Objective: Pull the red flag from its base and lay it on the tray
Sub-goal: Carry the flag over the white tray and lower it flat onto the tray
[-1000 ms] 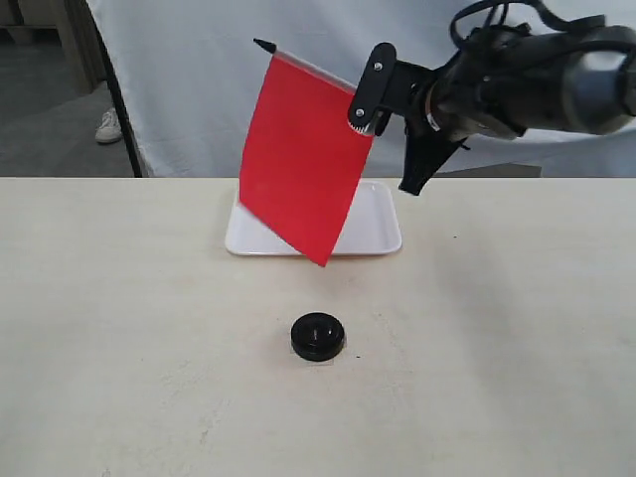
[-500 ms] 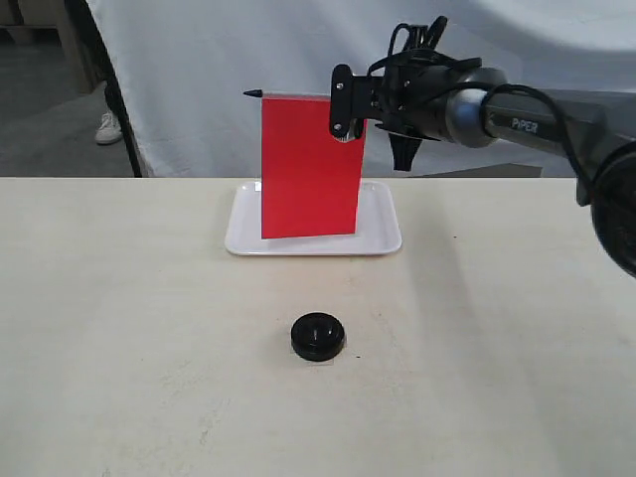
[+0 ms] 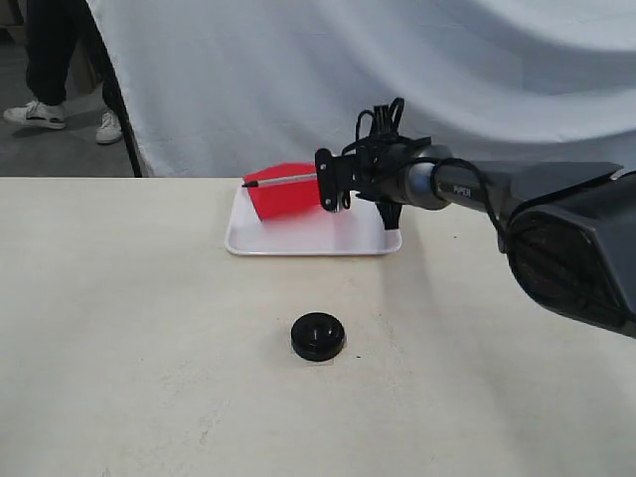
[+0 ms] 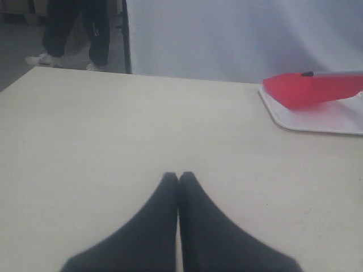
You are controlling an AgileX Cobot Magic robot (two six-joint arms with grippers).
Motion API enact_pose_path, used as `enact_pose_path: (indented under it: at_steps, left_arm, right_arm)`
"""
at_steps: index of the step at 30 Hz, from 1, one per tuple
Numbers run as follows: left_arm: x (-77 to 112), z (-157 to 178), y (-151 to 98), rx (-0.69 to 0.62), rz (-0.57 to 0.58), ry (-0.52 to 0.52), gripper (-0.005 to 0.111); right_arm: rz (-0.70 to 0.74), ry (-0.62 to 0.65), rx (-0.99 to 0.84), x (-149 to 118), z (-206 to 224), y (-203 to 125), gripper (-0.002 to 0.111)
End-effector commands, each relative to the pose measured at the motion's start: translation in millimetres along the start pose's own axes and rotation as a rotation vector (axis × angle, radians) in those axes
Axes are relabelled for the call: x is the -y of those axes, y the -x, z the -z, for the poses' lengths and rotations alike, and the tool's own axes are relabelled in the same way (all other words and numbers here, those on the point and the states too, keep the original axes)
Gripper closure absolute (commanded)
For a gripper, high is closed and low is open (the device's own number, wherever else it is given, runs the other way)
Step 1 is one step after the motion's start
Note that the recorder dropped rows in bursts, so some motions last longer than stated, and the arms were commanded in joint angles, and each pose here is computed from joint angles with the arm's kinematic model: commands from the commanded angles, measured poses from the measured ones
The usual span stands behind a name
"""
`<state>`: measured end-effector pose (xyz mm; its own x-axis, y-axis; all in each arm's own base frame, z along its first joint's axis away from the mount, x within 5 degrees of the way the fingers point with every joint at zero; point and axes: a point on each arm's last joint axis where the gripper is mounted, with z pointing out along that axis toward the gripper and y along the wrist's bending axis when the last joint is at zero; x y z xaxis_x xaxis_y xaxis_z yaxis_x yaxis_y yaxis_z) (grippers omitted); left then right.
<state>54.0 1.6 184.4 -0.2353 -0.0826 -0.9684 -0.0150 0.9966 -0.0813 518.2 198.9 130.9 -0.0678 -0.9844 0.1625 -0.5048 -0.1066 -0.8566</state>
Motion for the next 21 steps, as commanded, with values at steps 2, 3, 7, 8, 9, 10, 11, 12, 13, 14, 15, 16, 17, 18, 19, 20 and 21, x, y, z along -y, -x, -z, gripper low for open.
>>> enact_pose_path:
  at_steps: [2,3,7,8,9,10,11,12,13,14,15,16,17,18,19,20,21]
  left_arm:
    - [0.3,0,0,0.005,-0.006,-0.005,0.107]
    - [0.3,0,0,0.005,-0.006,-0.005,0.107]
    - [0.3,0,0,0.005,-0.006,-0.005,0.107]
    - [0.3,0,0,0.005,-0.006,-0.005,0.107]
    - [0.3,0,0,0.005,-0.006,-0.005,0.107]
    - [0.3,0,0,0.005,-0.006,-0.005,0.107]
    - [0.3,0,0,0.005,-0.006,-0.005,0.107]
    - [0.3,0,0,0.005,-0.006,-0.005,0.107]
    - [0.3,0,0,0.005,-0.006,-0.005,0.107]
    - [0.3,0,0,0.005,-0.006,-0.005,0.107]
    - [0.3,0,0,0.005,-0.006,-0.005,0.107]
    - [0.3,0,0,0.005,-0.006,-0.005,0.107]
    - [0.3,0,0,0.005,-0.006,-0.005,0.107]
    - [0.3,0,0,0.005,-0.006,-0.005,0.107]
    - [0.3,0,0,0.005,-0.006,-0.005,0.107]
    - [0.3,0,0,0.005,-0.006,-0.005,0.107]
    - [0.3,0,0,0.005,-0.006,-0.005,0.107]
  right_arm:
    - [0.017,0.088,-0.015,-21,-7,5,0.109]
    - [0.02,0.118,-0.003,-24,-6,7,0.109]
    - [0.008,0.208,0.005,-30,-5,8,0.109]
    - [0.009,0.225,0.008,-32,-4,8,0.109]
    - [0.013,0.247,0.011,-34,-4,8,0.109]
    - [0.01,0.266,0.011,-35,-4,7,0.109]
    - [0.0,0.274,0.013,-36,-4,8,0.109]
    - [-0.008,0.276,0.013,-36,-4,8,0.109]
    - [-0.017,0.276,0.012,-36,-4,8,0.109]
    - [-0.024,0.275,0.013,-36,-4,8,0.109]
    - [-0.033,0.275,0.012,-36,-4,8,0.109]
    - [-0.04,0.275,0.011,-36,-4,8,0.109]
    - [-0.046,0.275,0.01,-36,-4,8,0.108]
    - [-0.05,0.275,0.01,-36,-4,8,0.104]
    - [-0.054,0.275,0.012,-36,-4,8,0.1]
    - [-0.056,0.275,0.011,-36,-4,8,0.094]
    - [-0.063,0.276,0.01,-36,-4,8,0.084]
